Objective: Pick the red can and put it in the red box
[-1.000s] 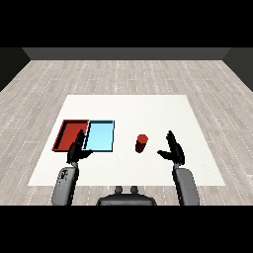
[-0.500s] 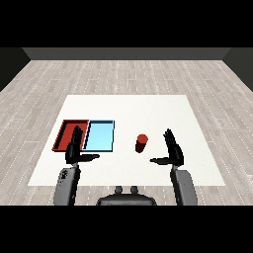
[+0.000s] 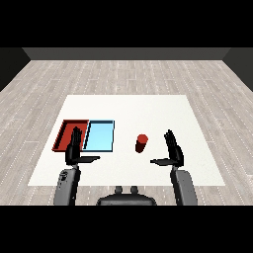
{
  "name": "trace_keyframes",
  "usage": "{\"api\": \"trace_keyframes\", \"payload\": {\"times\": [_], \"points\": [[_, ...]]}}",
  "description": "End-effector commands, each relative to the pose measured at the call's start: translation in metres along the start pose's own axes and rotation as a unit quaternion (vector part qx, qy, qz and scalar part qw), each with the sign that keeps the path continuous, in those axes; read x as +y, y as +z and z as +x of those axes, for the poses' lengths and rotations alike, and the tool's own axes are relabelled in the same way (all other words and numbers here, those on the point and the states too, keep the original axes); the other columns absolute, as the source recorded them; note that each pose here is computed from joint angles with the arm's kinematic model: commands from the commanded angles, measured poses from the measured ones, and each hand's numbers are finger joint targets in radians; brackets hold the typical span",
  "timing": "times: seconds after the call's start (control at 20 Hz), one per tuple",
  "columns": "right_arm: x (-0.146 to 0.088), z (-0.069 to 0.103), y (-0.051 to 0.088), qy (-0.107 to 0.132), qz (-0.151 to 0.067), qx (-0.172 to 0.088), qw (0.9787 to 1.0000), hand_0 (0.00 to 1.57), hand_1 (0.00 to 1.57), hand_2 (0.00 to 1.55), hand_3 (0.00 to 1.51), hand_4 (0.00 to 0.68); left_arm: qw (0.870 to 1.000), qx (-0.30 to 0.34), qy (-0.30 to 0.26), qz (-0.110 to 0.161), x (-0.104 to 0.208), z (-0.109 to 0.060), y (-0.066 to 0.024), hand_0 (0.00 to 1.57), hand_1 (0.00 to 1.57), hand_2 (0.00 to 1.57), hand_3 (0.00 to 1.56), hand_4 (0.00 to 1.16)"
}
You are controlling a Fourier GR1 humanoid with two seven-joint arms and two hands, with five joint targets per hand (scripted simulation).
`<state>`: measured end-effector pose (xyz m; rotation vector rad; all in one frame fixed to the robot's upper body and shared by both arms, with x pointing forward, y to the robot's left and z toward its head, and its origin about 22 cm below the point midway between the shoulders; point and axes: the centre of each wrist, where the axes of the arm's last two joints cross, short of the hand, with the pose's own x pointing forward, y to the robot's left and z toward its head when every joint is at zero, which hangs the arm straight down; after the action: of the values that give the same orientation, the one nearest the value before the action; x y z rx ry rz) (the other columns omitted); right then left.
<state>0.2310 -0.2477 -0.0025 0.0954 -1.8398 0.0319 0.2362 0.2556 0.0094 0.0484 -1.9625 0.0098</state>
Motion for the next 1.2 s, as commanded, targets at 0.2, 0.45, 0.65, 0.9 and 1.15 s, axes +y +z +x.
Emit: {"api": "trace_keyframes", "payload": {"times": [0.2,0.45,0.65,0.9,1.15], "points": [[0.002,0.003,-0.004,-0.010,-0.003,0.015,0.9998,0.00,0.00,0.00,0.00,0.000,1.000,-0.013,-0.017,-0.001,0.018,0.002,0.0015,0.00,0.00,0.00,0.00,0.00],[-0.009,-0.015,-0.003,-0.021,-0.012,0.011,0.9997,0.00,0.00,0.00,0.00,0.000,1.000,-0.007,-0.003,-0.010,0.017,0.006,0.0000,0.00,0.00,0.00,0.00,0.00],[0.010,-0.025,-0.033,-0.024,-0.003,0.006,0.9997,0.00,0.00,0.00,0.00,0.000,1.000,-0.004,0.002,0.001,-0.013,-0.008,-0.0060,0.00,0.00,0.00,0.00,0.00],[0.014,-0.022,-0.049,-0.036,-0.001,0.028,0.9989,0.00,0.00,0.00,0.00,0.000,1.000,-0.003,0.017,0.002,0.007,-0.001,-0.0182,0.00,0.00,0.00,0.00,0.00],[0.032,-0.044,-0.049,-0.061,-0.011,0.033,0.9976,0.00,0.00,0.00,0.00,0.000,1.000,-0.004,0.011,0.010,0.013,-0.008,0.0036,0.00,0.00,0.00,0.00,0.00]]}}
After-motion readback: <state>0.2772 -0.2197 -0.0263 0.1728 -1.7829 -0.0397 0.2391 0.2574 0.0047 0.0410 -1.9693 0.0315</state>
